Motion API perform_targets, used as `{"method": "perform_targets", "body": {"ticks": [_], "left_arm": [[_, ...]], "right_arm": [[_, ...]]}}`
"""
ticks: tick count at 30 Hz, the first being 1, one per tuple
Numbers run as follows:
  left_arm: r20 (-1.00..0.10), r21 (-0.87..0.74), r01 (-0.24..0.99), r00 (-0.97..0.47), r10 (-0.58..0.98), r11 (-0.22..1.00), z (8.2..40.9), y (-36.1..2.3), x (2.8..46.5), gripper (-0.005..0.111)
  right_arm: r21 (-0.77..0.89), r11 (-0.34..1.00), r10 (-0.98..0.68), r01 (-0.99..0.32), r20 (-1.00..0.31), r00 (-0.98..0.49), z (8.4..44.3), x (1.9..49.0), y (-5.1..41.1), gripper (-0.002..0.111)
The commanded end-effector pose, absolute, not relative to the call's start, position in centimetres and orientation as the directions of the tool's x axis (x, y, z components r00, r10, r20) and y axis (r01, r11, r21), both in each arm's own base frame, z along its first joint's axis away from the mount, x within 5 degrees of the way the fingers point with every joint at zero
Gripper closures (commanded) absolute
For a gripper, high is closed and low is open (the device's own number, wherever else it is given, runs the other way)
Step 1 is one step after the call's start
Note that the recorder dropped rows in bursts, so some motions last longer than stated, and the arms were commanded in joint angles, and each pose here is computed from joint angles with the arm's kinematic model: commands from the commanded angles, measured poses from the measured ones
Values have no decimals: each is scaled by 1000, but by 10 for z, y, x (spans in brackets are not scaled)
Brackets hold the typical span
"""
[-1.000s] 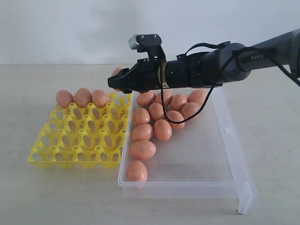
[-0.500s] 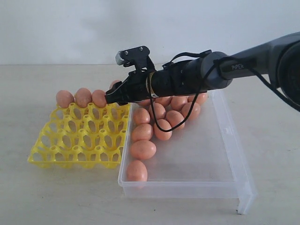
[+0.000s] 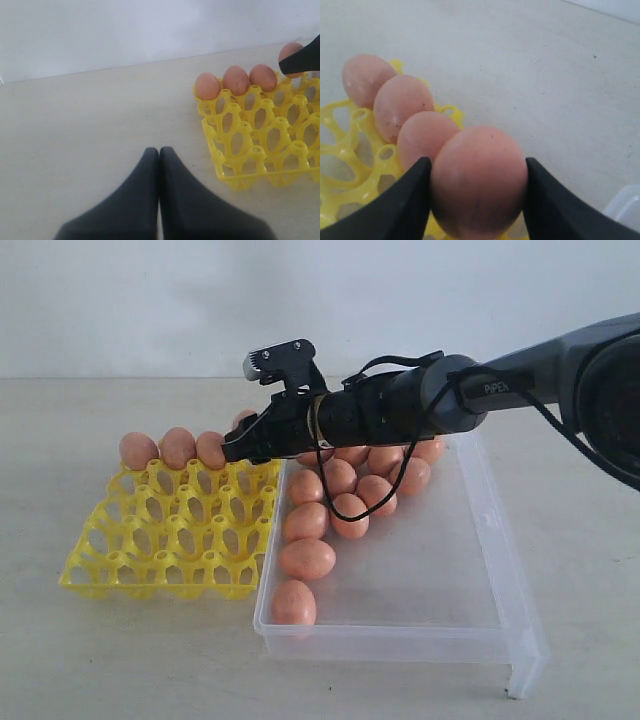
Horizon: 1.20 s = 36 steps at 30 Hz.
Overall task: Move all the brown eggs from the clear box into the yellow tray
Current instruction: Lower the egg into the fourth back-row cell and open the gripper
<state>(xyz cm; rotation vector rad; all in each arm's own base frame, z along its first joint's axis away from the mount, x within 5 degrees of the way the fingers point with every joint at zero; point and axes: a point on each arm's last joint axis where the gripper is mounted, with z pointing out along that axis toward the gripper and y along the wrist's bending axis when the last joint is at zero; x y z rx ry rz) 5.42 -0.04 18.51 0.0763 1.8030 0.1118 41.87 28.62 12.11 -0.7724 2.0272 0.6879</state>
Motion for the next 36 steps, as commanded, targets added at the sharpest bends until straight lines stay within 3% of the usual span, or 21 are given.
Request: {"method": "perform_targets", "body": {"ticks": [1, 15, 16, 19, 21, 34, 36], "left_arm": [[-970, 106, -17, -221, 100, 994, 185, 0, 54, 111], [-970, 106, -17, -221, 100, 994, 185, 0, 54, 111], [-970, 106, -17, -221, 100, 994, 185, 0, 54, 111], [-970, 106, -17, -221, 100, 994, 185, 0, 54, 111], [-970, 106, -17, -221, 100, 994, 185, 0, 54, 111], [-970, 106, -17, -221, 100, 994, 185, 0, 54, 111], [-970, 106, -17, -221, 100, 994, 185, 0, 54, 111]], "right_arm": [[105, 733, -326, -672, -813, -482, 102, 424, 274, 108], [100, 671, -351, -735, -830, -434, 105, 419, 282, 108], [100, 671, -351, -735, -830, -434, 105, 419, 282, 106], [100, 671, -351, -735, -830, -434, 105, 419, 282, 77], [100, 671, -351, -735, -830, -434, 105, 419, 282, 67], [98, 670, -353, -736, -830, -432, 105, 419, 282, 66], [96, 670, -354, -737, -830, -430, 105, 419, 282, 59]]}}
